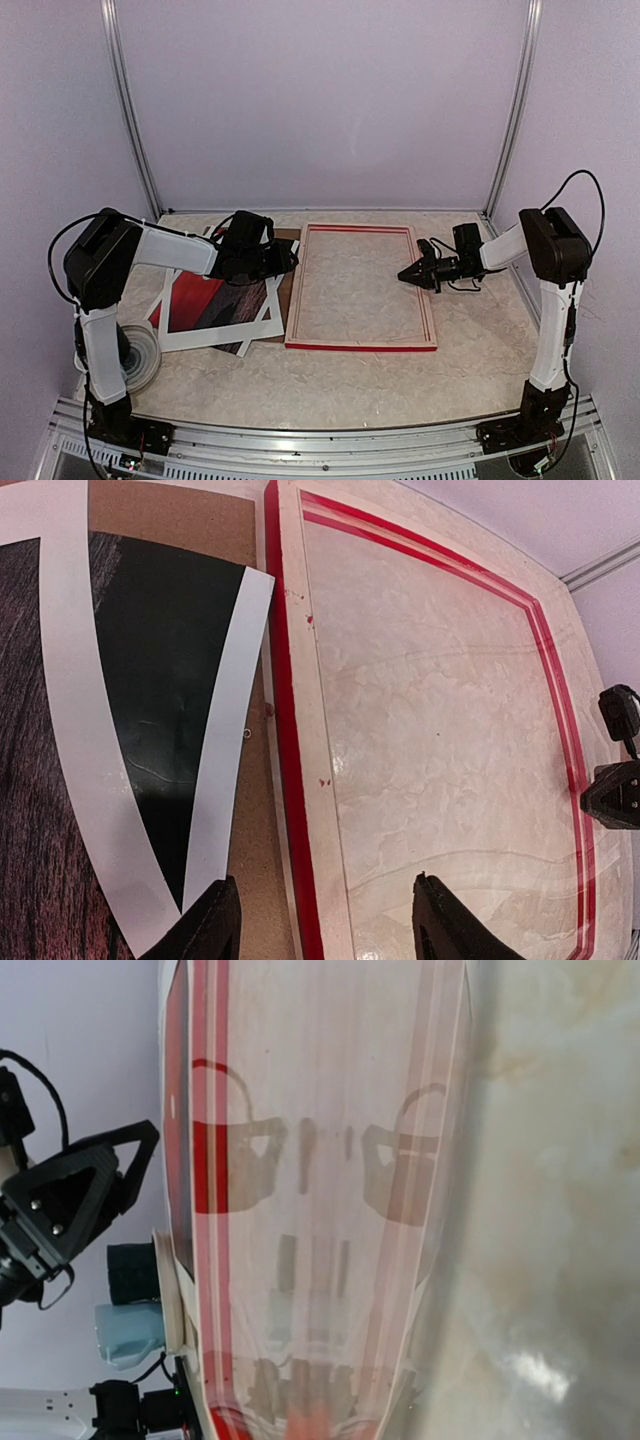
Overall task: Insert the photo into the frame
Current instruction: Place the glass panel at the frame body.
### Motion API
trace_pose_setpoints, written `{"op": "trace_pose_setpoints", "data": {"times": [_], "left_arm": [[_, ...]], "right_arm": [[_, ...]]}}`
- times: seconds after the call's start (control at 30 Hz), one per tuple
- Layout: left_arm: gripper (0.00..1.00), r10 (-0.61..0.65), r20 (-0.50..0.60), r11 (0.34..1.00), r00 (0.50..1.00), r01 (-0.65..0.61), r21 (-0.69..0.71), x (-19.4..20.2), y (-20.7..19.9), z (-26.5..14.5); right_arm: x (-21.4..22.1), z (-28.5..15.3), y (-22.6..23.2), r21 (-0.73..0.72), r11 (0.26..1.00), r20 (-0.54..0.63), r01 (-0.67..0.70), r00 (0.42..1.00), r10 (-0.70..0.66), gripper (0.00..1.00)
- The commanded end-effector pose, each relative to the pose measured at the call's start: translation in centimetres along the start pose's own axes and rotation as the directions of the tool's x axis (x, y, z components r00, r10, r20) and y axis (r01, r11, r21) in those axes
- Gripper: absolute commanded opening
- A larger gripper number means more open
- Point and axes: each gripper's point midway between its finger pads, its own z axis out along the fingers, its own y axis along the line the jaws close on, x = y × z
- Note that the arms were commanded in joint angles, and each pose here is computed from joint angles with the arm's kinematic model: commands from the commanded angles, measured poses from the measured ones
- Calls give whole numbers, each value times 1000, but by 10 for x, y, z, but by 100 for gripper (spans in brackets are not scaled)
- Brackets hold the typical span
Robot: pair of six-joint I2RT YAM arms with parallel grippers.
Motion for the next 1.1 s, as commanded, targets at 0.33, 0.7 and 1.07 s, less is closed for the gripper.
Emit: {"op": "trace_pose_setpoints", "data": {"times": [0.33,0.7,1.07], "left_arm": [[59,4,-9,1000,1000,-4,-9,4,1,2],[59,2,-11,1000,1000,-2,-9,5,1,3],[59,3,-13,1000,1000,-3,-6,6,0,3]], "right_arm": [[-4,-9,9,-1,1000,18,28,999,-28,0],[-2,-10,7,6,1000,21,24,999,-24,0],[-2,-11,7,7,1000,23,23,999,-24,0]]}}
